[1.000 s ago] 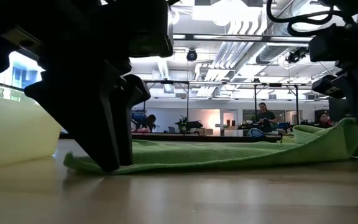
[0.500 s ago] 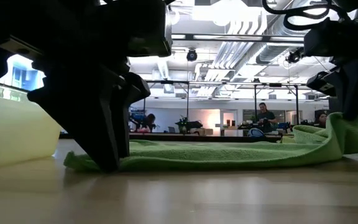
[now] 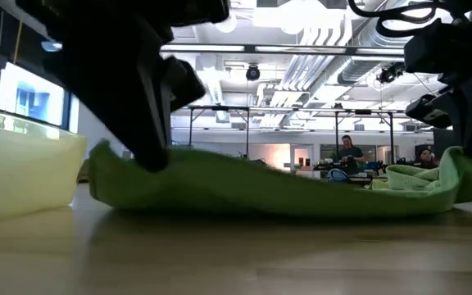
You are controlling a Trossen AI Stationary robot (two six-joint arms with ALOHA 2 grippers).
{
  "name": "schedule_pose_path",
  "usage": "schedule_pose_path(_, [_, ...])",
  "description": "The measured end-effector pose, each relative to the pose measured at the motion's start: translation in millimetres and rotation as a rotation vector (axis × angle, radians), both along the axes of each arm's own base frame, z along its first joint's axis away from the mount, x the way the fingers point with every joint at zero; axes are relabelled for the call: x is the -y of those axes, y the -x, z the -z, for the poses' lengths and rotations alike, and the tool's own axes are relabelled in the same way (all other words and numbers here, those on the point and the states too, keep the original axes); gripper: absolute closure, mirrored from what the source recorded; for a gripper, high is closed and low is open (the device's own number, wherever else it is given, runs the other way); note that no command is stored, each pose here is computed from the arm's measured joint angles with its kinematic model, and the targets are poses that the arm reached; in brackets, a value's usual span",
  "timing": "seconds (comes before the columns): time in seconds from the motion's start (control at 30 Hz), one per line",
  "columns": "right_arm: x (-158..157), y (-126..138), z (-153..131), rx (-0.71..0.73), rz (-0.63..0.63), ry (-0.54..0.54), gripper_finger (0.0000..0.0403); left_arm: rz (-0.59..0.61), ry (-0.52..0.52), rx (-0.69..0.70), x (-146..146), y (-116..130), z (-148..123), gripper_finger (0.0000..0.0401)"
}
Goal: Roll microfiber towels into tight, uniform cylinder then place into a basket
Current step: Roll the green microfiber towel
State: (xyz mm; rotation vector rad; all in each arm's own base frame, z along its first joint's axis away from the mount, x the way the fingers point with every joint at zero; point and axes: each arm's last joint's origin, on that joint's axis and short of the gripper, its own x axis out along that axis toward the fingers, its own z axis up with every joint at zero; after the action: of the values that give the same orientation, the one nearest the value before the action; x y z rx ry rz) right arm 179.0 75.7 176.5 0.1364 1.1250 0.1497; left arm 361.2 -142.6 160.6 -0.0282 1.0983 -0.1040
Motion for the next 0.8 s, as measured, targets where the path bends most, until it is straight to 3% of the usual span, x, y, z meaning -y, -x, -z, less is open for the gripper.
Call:
schedule_pose_path(0.23, [8,-2,0,0.026,0.065,0.083,0.0403,-0.070,-0.002,0.001,-17,7,-25,0.0399])
schedule_pose_path(0.4, [24,-9,-1,0.073,0.187,0.197,0.0403,-0.218,-0.105,-0.039,-36,16,-35,0.0400])
schedule_pose_path(0.6, [43,-21,0,0.126,0.193,0.376,0.0403,-0.338,-0.238,-0.117,-57,19,-26,0.0400])
schedule_pose_path(0.8, [60,-32,8,0.115,0.156,0.439,0.0403,-0.391,-0.325,-0.200,-76,20,-15,0.0400])
